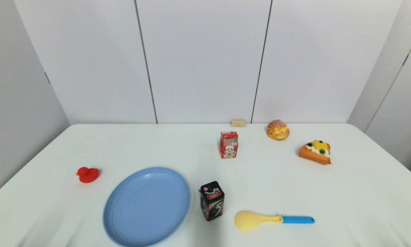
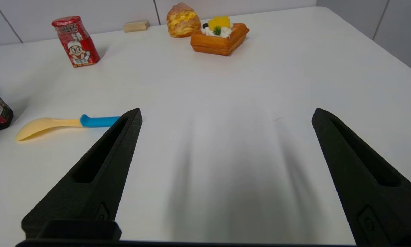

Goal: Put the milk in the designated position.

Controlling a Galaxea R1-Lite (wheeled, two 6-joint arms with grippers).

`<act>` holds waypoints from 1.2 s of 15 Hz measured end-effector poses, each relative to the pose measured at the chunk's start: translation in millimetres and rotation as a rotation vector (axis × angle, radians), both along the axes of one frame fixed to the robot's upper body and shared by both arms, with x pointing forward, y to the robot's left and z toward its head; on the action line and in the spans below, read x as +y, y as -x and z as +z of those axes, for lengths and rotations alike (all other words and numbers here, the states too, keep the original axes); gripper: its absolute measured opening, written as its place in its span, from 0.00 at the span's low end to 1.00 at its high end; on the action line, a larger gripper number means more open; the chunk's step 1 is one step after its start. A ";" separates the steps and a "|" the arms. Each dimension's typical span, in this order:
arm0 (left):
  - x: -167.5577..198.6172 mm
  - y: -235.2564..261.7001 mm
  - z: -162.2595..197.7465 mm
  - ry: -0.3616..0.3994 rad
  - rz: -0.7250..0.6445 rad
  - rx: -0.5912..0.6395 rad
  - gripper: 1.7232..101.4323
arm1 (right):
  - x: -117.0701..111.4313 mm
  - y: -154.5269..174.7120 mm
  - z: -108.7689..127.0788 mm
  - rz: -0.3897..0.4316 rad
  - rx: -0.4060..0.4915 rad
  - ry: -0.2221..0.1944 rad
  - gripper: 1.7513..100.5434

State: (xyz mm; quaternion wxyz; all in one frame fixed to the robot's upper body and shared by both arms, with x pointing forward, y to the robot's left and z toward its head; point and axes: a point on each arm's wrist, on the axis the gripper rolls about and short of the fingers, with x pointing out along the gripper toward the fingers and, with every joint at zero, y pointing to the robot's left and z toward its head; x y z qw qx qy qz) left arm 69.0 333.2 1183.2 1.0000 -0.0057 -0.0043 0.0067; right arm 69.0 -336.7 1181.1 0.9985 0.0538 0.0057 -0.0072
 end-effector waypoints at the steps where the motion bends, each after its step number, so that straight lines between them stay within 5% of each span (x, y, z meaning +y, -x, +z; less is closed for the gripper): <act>1: 0.0 0.0 0.0 0.000 0.000 0.000 0.96 | 0.0 0.0 0.0 0.000 0.000 0.000 0.97; 13: 0.0 -0.7 -0.6 -0.002 0.001 0.020 0.96 | 0.0 0.0 0.0 0.000 0.000 0.001 0.97; 18: 0.2 -17.5 42.3 -0.105 -0.004 0.133 0.96 | 0.0 0.0 0.0 0.000 0.000 0.000 0.97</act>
